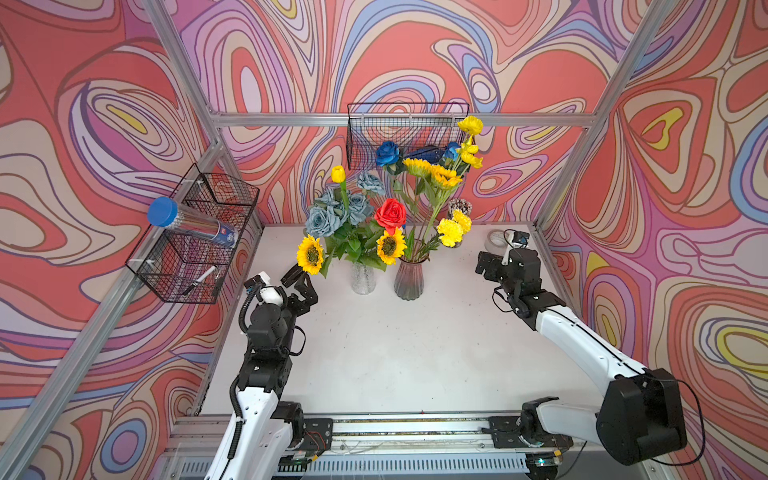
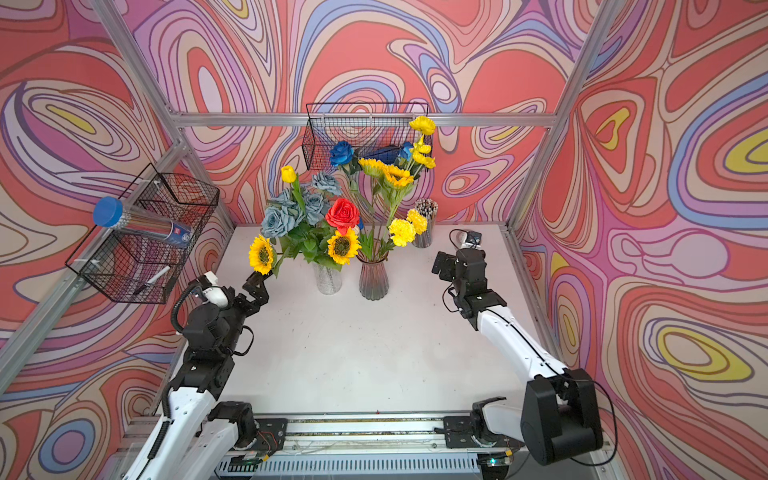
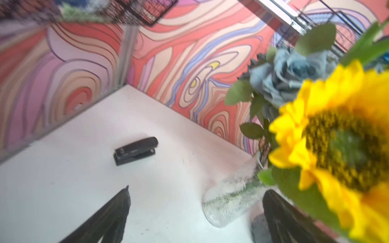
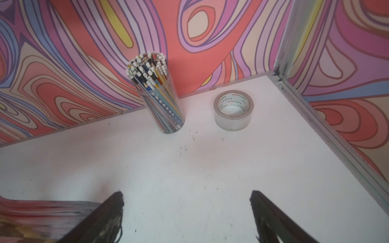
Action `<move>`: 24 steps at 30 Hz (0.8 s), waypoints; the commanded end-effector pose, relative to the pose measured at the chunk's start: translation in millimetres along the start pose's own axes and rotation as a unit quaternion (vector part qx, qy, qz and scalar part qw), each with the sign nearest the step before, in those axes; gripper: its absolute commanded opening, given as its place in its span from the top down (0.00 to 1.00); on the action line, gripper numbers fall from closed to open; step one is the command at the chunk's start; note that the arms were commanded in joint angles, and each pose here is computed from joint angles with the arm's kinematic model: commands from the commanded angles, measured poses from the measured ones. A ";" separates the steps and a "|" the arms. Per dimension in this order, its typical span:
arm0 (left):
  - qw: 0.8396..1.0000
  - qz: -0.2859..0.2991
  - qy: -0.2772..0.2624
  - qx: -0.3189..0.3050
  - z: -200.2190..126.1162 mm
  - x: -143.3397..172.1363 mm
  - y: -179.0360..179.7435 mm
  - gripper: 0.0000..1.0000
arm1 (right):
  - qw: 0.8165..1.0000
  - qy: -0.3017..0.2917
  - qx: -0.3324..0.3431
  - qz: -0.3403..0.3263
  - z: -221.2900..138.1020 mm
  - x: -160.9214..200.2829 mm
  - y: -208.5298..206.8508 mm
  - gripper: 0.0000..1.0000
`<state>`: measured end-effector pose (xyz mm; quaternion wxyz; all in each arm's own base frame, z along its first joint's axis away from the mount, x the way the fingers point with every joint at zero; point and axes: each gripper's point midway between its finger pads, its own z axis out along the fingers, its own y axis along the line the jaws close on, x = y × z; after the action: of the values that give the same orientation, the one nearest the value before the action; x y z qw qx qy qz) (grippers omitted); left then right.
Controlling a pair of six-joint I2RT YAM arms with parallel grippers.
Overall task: Pick out yellow flowers from the vase
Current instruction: Pick up the flower from the vase.
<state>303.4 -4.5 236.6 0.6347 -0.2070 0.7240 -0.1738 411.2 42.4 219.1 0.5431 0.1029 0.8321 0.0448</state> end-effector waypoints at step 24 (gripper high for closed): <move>0.941 -0.084 -0.044 0.324 58.9 -13.8 -114.2 0.20 | 0.997 0.055 -0.045 -0.010 15.3 32.1 17.3 0.08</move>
<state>375.0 -95.2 270.9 0.6487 -0.0756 0.6186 -0.4368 414.2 60.8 193.8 0.5087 0.0724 0.8545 0.0768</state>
